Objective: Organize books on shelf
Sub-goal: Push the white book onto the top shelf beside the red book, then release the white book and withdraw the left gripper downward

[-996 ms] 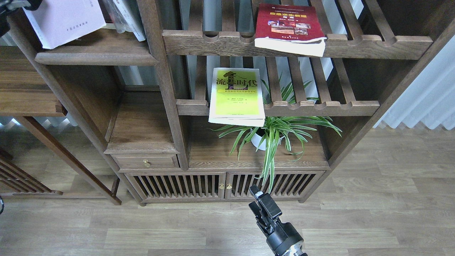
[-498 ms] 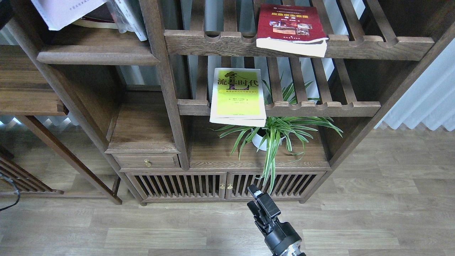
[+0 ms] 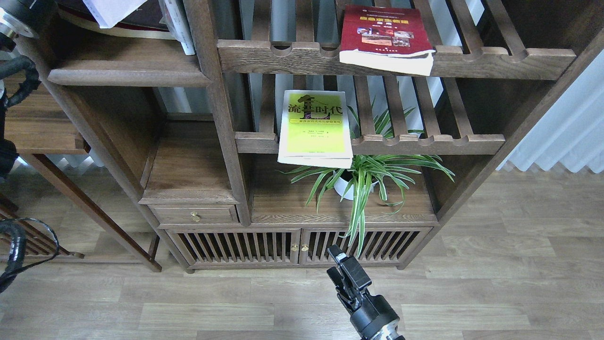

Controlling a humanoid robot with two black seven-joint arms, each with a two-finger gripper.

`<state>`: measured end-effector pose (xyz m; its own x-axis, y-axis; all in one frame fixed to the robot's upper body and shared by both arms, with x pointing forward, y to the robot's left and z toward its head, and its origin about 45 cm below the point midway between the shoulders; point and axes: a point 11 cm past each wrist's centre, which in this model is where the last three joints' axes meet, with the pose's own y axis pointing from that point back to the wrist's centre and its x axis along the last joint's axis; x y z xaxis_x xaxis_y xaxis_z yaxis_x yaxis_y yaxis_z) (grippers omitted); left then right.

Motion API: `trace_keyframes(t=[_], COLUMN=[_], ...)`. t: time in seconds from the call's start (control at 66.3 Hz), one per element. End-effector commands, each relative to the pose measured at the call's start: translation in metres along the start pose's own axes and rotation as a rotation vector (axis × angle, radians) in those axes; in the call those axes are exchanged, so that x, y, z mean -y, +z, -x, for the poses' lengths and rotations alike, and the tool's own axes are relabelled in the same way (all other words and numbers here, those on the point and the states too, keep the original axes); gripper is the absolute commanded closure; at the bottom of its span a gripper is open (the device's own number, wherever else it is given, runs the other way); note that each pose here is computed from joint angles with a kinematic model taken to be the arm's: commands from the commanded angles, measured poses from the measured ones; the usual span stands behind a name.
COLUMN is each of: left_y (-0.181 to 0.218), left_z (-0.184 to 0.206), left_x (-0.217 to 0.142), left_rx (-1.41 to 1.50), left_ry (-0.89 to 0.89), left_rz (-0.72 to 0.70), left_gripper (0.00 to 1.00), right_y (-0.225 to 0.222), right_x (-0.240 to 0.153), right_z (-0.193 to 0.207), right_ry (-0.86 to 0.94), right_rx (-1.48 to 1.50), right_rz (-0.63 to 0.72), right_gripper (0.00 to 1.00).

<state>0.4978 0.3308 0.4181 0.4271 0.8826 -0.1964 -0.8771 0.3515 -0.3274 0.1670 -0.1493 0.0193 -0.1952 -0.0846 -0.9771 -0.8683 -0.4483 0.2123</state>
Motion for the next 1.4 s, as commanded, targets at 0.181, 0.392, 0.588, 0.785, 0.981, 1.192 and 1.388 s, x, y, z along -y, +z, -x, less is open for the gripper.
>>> trace_keyframes(t=[0.181,0.392,0.588,0.785,0.981,1.192,1.388], left_y=[-0.02,-0.044,-0.053,-0.055,-0.055,-0.063,-0.052], left_z=[0.001,0.008,0.014,0.016,0.015,0.012,0.009], left_x=[0.01,0.014,0.019,0.024,0.024,0.024,0.028], left_rx=[-0.049,-0.108,-0.137,-0.102,-0.072,-0.056,0.009], left_ry=[0.027,0.042,0.043,0.03,0.026,0.034,0.023], left_rz=[0.018,0.027,0.028,-0.023,-0.048,-0.082,-0.109], left_gripper=[0.95,0.95,0.95,0.95,0.94,0.94,0.94], right_y=[0.002,0.003,0.003,0.004,0.005,0.006,0.007], right_x=[0.001,0.001,0.002,0.002,0.002,0.002,0.002], right_z=[0.002,0.003,0.003,0.003,0.003,0.004,0.004], right_ry=[-0.007,-0.01,-0.011,-0.01,-0.011,-0.012,-0.014], right_rx=[0.005,0.007,0.006,0.007,0.007,0.007,0.008], right_rz=[0.001,0.001,0.003,0.006,0.009,0.013,0.014], right_gripper=[0.02,0.02,0.02,0.02,0.02,0.02,0.02])
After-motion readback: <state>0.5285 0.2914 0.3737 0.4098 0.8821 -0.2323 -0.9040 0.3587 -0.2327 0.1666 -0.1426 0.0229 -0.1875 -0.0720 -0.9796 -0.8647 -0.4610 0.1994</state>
